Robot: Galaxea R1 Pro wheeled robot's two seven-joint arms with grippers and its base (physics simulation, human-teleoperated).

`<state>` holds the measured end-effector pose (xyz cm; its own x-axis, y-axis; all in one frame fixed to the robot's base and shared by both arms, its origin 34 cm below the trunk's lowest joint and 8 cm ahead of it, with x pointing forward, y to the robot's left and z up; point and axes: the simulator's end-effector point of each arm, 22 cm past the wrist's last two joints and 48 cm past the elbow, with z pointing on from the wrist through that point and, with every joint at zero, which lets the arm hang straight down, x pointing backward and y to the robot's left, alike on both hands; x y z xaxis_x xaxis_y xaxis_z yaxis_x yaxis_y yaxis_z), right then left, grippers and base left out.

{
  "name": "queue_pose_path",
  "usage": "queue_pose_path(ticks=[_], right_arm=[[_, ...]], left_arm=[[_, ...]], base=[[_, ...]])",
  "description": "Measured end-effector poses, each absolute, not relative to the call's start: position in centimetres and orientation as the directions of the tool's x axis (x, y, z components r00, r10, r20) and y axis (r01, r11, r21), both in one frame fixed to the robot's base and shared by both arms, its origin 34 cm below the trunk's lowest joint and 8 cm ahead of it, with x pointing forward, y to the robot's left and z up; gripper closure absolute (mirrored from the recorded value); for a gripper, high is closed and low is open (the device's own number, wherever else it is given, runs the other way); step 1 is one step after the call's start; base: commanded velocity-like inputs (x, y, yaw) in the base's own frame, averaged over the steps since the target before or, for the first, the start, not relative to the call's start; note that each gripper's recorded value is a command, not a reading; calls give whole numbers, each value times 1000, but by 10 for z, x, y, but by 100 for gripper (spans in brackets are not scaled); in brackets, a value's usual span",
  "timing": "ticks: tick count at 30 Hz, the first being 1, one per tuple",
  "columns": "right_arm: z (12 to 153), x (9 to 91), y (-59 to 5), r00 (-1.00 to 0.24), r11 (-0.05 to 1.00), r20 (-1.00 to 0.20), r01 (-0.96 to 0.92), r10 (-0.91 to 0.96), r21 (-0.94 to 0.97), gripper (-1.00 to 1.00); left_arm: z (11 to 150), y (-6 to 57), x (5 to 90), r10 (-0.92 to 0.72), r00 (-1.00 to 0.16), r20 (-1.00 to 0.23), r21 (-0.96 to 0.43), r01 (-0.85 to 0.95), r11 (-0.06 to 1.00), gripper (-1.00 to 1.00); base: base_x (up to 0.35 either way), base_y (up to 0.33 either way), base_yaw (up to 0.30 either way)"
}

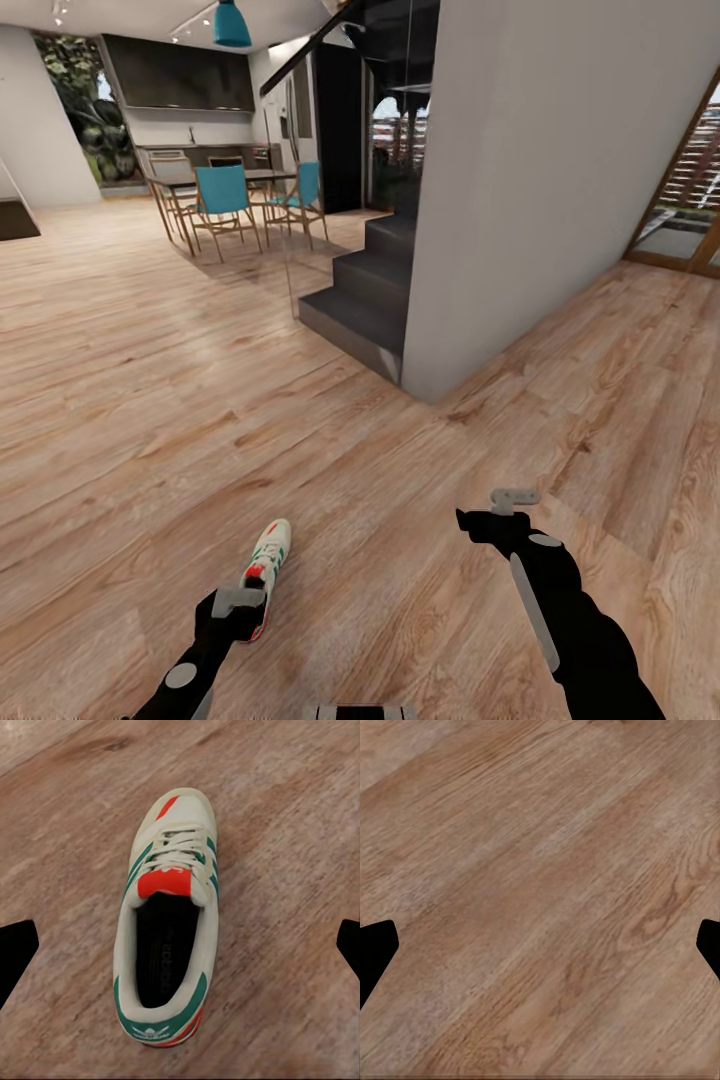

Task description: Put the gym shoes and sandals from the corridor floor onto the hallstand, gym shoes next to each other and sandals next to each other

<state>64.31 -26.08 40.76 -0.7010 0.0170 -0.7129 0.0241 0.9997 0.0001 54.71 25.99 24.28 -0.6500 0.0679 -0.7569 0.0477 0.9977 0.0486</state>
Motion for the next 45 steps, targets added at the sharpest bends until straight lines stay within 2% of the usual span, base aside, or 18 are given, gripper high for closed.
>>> queue_pose_path(ticks=[37,45], right_arm=[[289,609,-261,-835,1000,-550,24,17,-6,-100],[286,608,-261,-838,1000,-546,24,16,-7,-100]], left_arm=[[148,261,481,68,-793,-605,39,56,998,-100],[145,261,479,68,-797,-601,38,56,998,-100]], base=[[0,0,0],[0,0,0]])
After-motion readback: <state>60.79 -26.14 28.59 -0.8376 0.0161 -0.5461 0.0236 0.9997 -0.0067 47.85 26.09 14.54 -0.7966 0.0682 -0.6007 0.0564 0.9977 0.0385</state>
